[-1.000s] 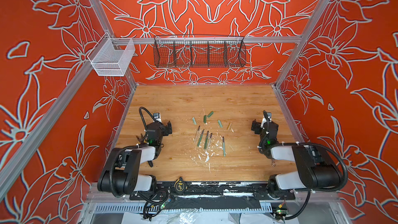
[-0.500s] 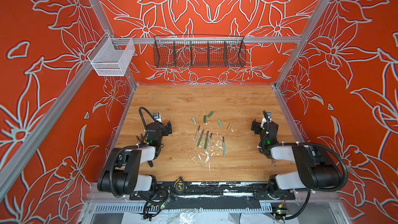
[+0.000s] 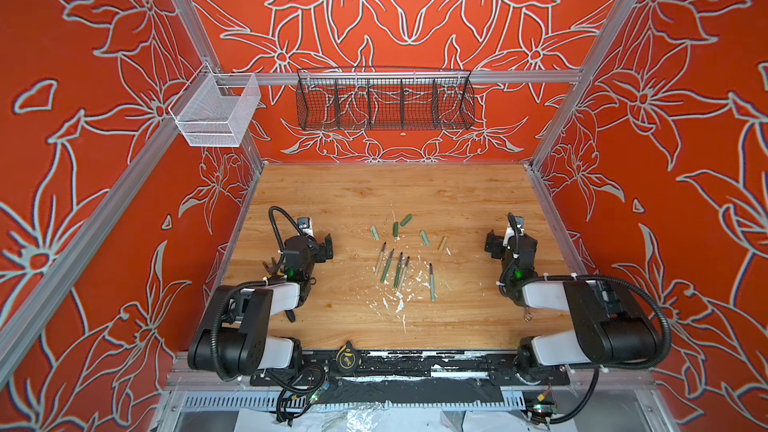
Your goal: Insert the pens into the pen caps
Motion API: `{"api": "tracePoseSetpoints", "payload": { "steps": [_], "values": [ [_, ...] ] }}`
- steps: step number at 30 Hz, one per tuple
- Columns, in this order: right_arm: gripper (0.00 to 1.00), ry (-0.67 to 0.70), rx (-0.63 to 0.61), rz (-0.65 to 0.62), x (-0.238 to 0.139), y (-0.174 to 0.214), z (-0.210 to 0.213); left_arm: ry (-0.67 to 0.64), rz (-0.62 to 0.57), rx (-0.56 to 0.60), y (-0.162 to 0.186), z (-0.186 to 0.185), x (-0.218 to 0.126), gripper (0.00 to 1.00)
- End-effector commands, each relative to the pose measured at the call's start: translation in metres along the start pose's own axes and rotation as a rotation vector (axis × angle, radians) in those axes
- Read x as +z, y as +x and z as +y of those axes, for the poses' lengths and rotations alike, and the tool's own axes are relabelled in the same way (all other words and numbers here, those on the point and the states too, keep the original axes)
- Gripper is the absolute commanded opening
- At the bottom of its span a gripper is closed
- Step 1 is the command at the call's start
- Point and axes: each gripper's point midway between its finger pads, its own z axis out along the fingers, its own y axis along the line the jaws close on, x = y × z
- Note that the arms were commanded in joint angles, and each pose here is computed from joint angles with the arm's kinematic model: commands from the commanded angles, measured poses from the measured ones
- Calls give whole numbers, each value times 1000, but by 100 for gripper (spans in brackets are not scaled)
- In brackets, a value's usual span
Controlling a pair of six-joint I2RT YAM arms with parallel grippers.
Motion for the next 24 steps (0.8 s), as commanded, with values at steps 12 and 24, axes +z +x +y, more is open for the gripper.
{"api": "tracePoseSetpoints", "payload": {
  "steps": [12, 24],
  "values": [
    [97, -2, 19, -10, 3, -5, 0, -432, 106, -174, -43, 47, -35, 97],
    [97, -10, -13, -2, -1, -8, 4, -286, 371, -167, -62, -11, -51, 97]
  ]
}}
